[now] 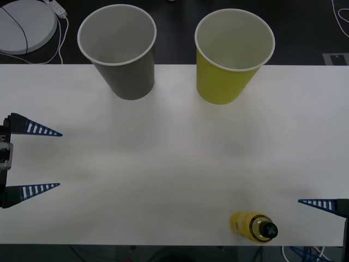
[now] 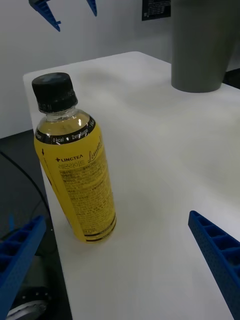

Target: Put the can into the green bin and the plastic bottle into the gray bin

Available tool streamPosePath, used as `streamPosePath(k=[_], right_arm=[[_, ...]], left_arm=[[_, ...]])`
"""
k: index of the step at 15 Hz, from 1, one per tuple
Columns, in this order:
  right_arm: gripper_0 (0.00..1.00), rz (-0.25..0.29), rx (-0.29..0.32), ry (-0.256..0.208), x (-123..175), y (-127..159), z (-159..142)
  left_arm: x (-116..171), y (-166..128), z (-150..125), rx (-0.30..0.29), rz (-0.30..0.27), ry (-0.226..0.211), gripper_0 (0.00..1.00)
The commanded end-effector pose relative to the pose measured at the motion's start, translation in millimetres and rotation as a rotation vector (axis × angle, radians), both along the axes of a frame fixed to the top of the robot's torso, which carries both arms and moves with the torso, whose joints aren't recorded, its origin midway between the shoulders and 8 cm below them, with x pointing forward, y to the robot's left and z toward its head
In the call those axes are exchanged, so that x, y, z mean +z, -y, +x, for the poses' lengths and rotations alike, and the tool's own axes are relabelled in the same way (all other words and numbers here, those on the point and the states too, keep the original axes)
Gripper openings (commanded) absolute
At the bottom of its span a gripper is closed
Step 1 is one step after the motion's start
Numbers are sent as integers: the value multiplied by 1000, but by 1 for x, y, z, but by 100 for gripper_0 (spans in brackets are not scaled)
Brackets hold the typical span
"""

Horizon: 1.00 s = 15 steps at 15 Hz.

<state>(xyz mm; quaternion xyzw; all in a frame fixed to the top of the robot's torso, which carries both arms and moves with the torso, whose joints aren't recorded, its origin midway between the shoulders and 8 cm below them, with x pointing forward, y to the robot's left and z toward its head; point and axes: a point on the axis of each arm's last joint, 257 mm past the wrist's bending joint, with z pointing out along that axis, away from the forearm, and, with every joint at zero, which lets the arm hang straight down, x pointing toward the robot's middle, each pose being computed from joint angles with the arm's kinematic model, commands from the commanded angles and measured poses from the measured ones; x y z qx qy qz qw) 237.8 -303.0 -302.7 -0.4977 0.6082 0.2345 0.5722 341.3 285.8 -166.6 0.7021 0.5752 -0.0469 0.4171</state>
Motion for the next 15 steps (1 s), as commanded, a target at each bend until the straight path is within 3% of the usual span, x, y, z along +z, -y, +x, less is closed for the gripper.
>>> streamPosePath(k=[1,7,15], right_arm=[[100,-21,7,32,-6,-7,5],[100,-7,74,31,-20,-35,-1],[100,83,123,53,-7,-58,6]], left_arm=[[0,0,0,0,0,0,100],[0,0,0,0,0,0,100],[0,0,0,0,0,0,100]])
